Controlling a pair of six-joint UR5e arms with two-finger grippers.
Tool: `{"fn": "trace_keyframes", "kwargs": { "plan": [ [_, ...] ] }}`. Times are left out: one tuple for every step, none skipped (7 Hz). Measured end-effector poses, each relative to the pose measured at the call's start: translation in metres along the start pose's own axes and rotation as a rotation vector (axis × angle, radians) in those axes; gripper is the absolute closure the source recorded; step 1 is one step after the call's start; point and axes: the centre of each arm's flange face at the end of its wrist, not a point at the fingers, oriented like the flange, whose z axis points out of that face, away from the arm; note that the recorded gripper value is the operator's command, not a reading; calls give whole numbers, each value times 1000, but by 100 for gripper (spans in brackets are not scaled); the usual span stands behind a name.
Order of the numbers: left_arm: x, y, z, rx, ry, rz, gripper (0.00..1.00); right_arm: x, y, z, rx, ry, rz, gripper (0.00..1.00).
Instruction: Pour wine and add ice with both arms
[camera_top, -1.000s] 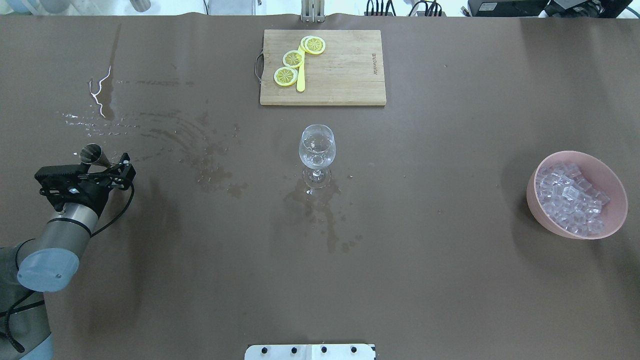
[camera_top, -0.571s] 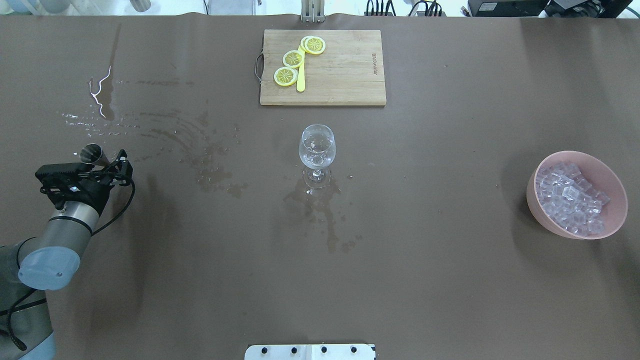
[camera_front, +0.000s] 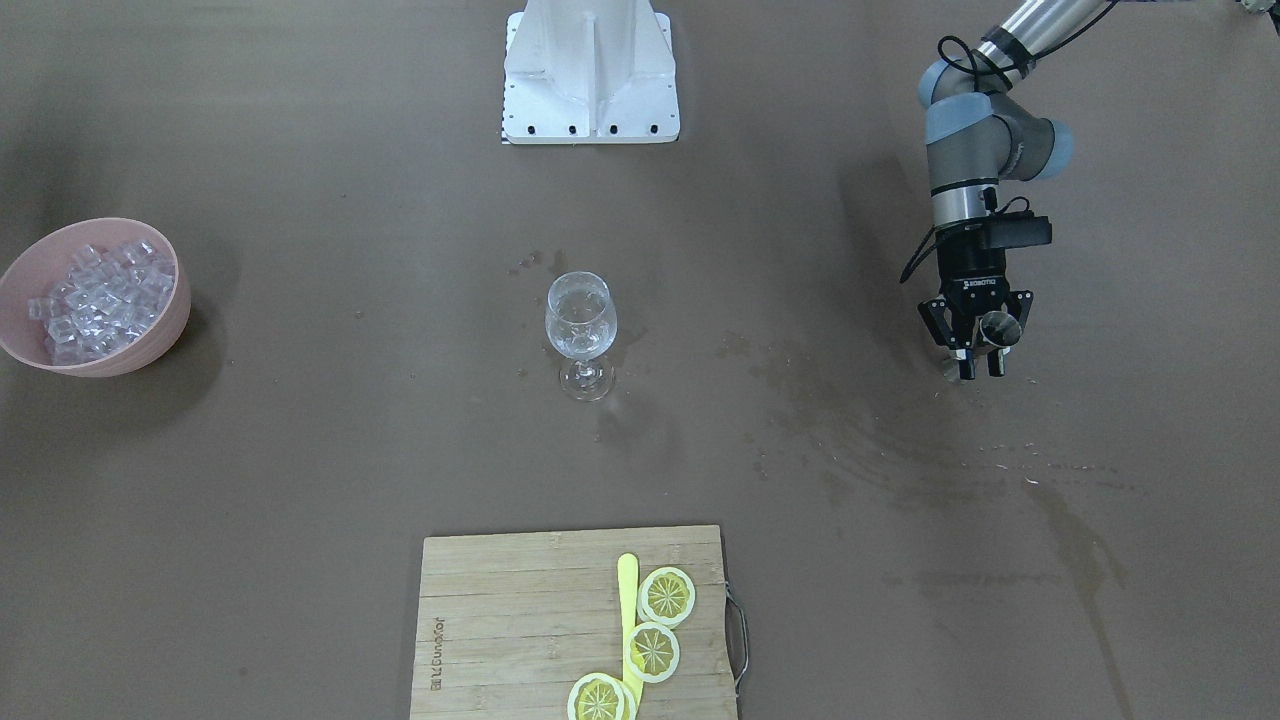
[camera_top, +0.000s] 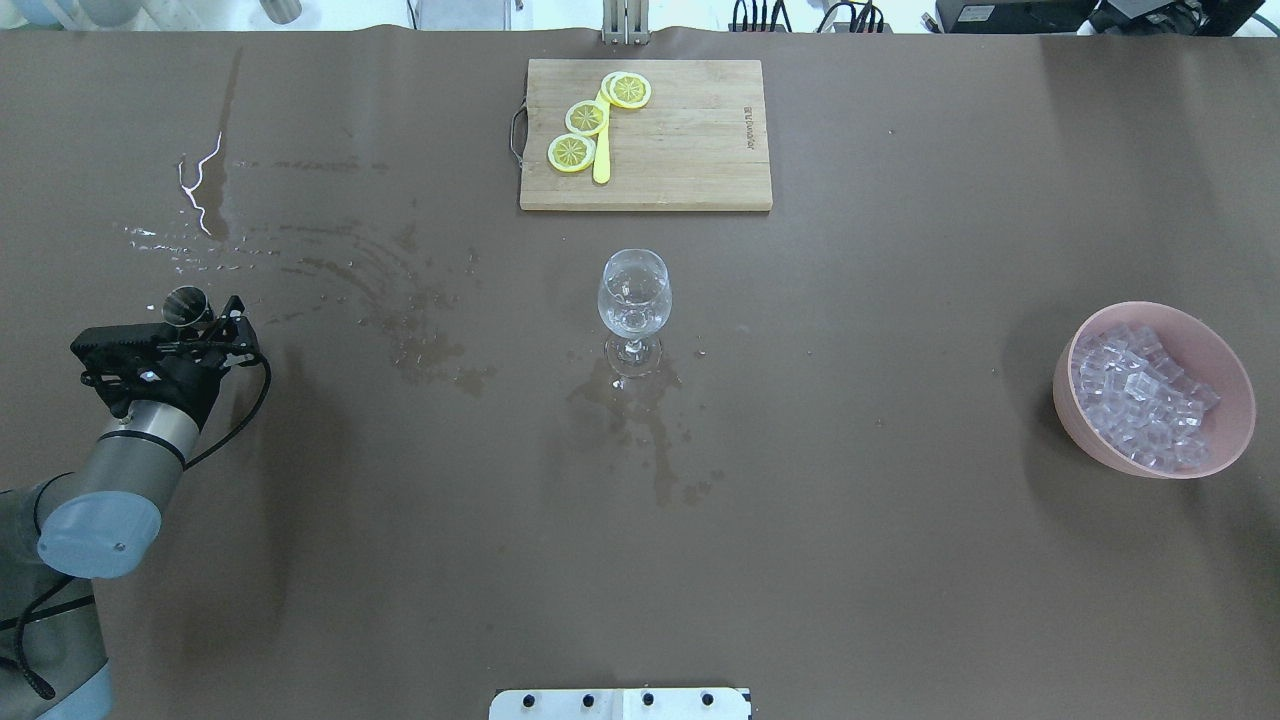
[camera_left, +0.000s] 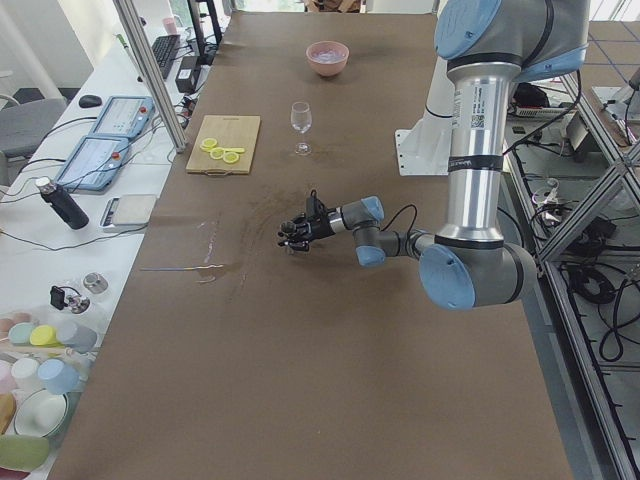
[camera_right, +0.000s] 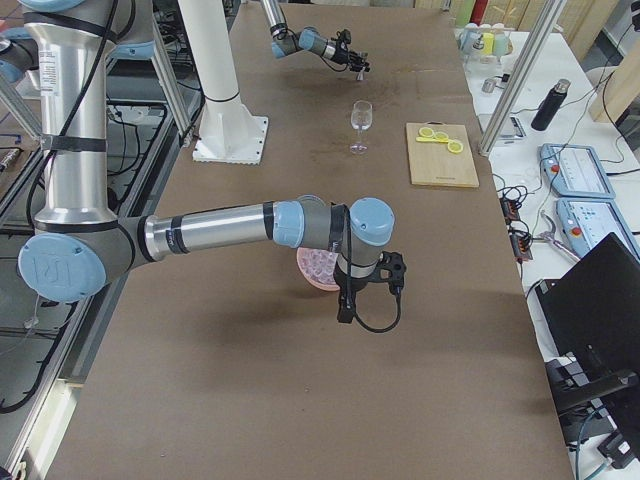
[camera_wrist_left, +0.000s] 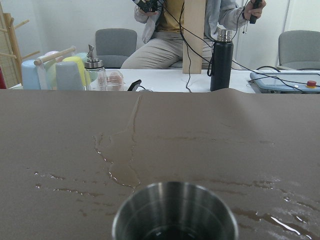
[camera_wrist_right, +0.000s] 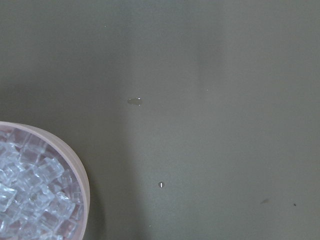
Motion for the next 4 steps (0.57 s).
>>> {"fn": "trace_keyframes", "kwargs": {
  "plan": [
    [-1,0,0,0,-1,1,65,0,0,0,-1,0,0,0],
    [-1,0,0,0,-1,1,67,0,0,1,-2,0,1,0],
    [0,0,0,-1,1,-1,69,0,0,1,-2,0,1,0],
    [0,-1,0,-1,2,-2,72,0,0,1,-3,0,1,0]
  ]
}}
